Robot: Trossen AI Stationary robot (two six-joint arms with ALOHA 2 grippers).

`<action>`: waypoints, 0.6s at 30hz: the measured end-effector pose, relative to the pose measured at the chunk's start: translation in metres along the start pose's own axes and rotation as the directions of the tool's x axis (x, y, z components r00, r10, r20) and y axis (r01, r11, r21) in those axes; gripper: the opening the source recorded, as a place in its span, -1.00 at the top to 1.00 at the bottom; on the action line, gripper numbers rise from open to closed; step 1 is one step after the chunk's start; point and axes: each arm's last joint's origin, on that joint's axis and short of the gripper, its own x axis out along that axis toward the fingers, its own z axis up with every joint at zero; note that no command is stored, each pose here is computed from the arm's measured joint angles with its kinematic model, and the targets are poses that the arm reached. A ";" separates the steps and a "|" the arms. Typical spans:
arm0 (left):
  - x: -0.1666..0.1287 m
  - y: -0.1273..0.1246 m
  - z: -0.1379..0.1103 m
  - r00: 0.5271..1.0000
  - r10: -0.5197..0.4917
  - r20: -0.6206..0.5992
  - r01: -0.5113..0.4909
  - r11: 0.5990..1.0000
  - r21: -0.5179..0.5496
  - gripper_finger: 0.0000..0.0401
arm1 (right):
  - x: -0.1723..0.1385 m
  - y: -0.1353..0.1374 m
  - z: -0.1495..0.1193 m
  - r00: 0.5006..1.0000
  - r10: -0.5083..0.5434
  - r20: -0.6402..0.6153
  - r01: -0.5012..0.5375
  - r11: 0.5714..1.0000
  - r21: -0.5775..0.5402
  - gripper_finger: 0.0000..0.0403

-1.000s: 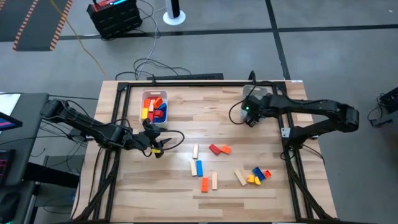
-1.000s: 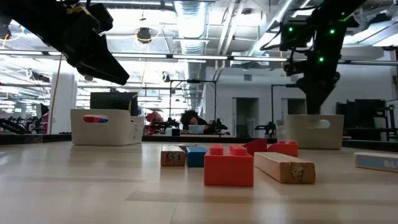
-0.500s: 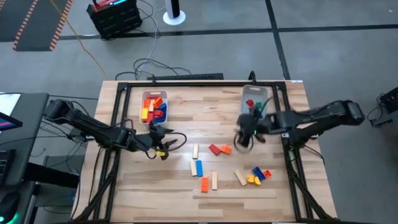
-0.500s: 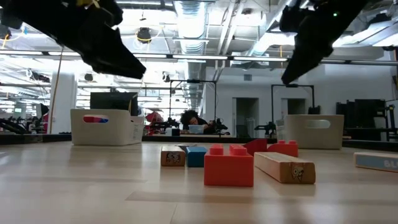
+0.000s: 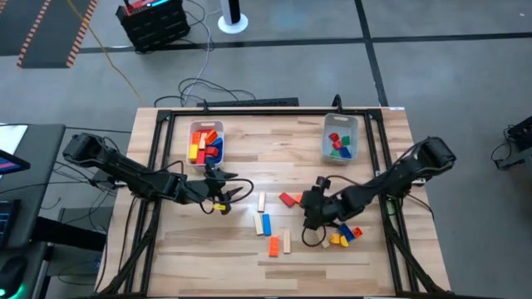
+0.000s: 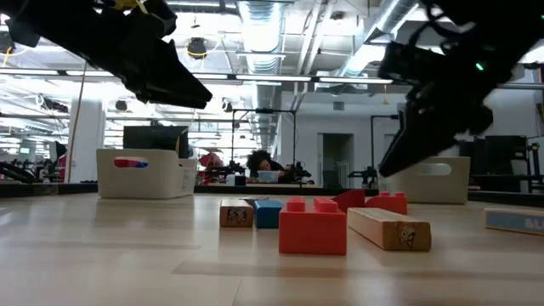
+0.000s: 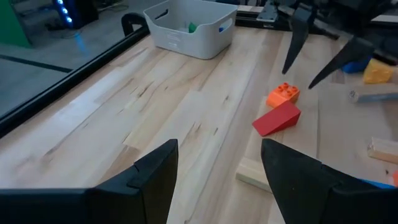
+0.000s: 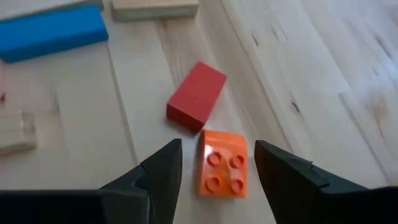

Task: Sort blocks by size
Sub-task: Put the small orange game piece into the gray bin

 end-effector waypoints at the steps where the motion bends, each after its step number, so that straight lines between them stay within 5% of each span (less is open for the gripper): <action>1: 0.000 0.000 0.000 1.000 -0.001 -0.001 0.001 1.000 0.000 -0.12 | 0.002 0.001 -0.005 1.000 -0.010 0.025 0.010 1.000 0.006 -0.15; 7: 0.000 -0.001 -0.001 1.000 -0.023 -0.009 0.023 1.000 0.003 -0.12 | 0.009 -0.001 -0.025 0.991 -0.029 0.133 0.015 0.995 0.101 -0.15; 18: 0.000 -0.001 -0.001 1.000 -0.023 -0.009 0.023 1.000 0.003 -0.12 | 0.024 -0.010 -0.037 0.993 -0.001 0.116 -0.018 0.986 0.163 -0.15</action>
